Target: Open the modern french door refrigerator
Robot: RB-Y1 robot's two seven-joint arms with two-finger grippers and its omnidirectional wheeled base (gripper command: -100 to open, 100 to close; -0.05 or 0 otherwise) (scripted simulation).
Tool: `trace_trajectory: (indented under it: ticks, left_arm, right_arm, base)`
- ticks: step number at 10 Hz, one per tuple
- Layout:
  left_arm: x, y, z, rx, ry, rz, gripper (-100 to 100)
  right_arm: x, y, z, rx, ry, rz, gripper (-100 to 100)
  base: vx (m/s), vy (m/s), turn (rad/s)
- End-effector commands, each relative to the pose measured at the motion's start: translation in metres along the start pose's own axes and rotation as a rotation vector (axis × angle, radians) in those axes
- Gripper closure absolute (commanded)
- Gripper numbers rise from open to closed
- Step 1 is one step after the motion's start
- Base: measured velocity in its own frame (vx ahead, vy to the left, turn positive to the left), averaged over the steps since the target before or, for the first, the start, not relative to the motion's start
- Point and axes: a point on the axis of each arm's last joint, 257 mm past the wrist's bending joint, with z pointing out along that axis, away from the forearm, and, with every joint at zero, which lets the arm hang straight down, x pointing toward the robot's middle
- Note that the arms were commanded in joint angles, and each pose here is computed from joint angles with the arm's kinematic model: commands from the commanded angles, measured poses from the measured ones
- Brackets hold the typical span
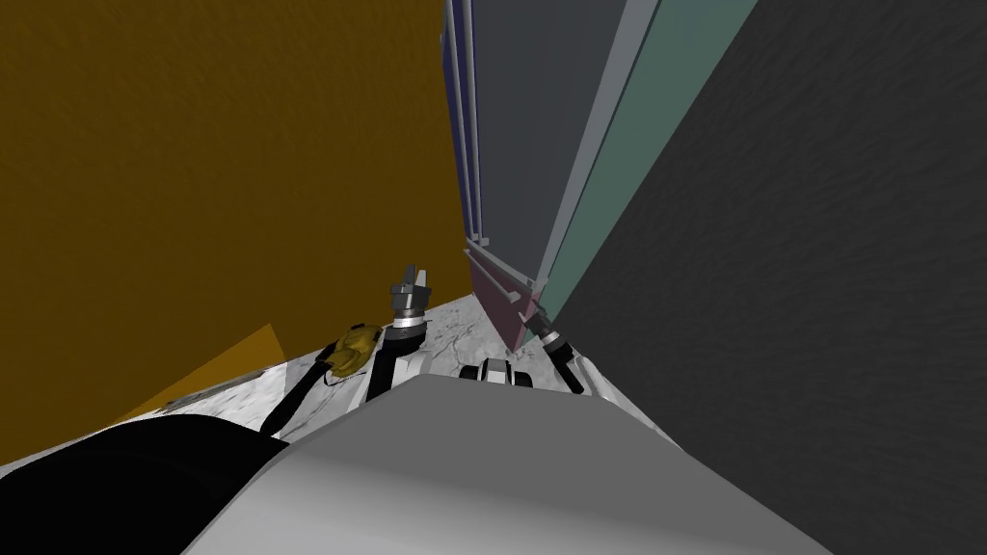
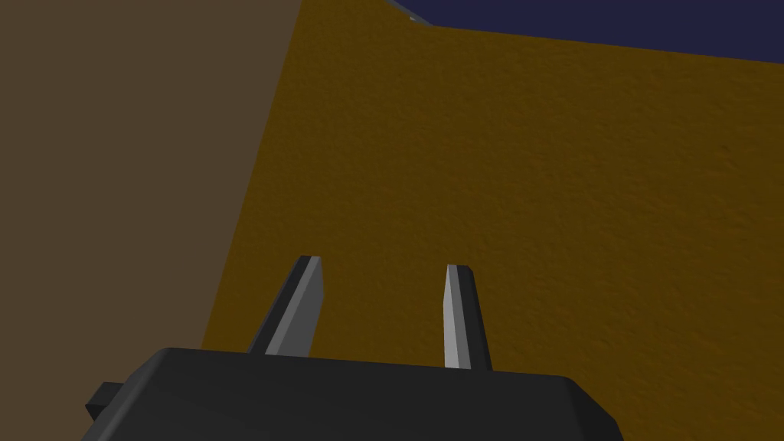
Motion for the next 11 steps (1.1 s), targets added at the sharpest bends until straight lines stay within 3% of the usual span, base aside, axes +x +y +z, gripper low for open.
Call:
trace_trajectory:
  ticks: [1, 4, 6, 9, 11]
  left_arm:
    - [0.0, 0.0, 0.0, 0.0, 0.0, 0.0, 0]
    - [0.0, 0.0, 0.0, 0.0, 0.0, 0.0, 0]
    - [0.0, 0.0, 0.0, 0.0, 0.0, 0.0, 0]
    - [0.0, 0.0, 0.0, 0.0, 0.0, 0.0, 0]
    - [0.0, 0.0, 0.0, 0.0, 0.0, 0.0, 0]
  right_arm:
    - [0.002, 0.021, -0.001, -0.044, -0.004, -0.079, -100]
    - [0.002, 0.034, -0.002, -0.07, -0.011, -0.146, -100]
    - [0.001, 0.058, -0.004, -0.114, -0.025, -0.212, -100]
    - [-0.001, 0.069, -0.004, -0.132, -0.035, -0.265, -100]
    - [-0.007, 0.088, -0.003, -0.156, -0.054, -0.311, -100]
  base:
    - [0.046, -0.011, -0.068]
    - [0.05, -0.001, -0.042]
    - [0.073, -0.009, -0.072]
    - [0.055, -0.004, -0.033]
    - [0.054, -0.004, -0.057]
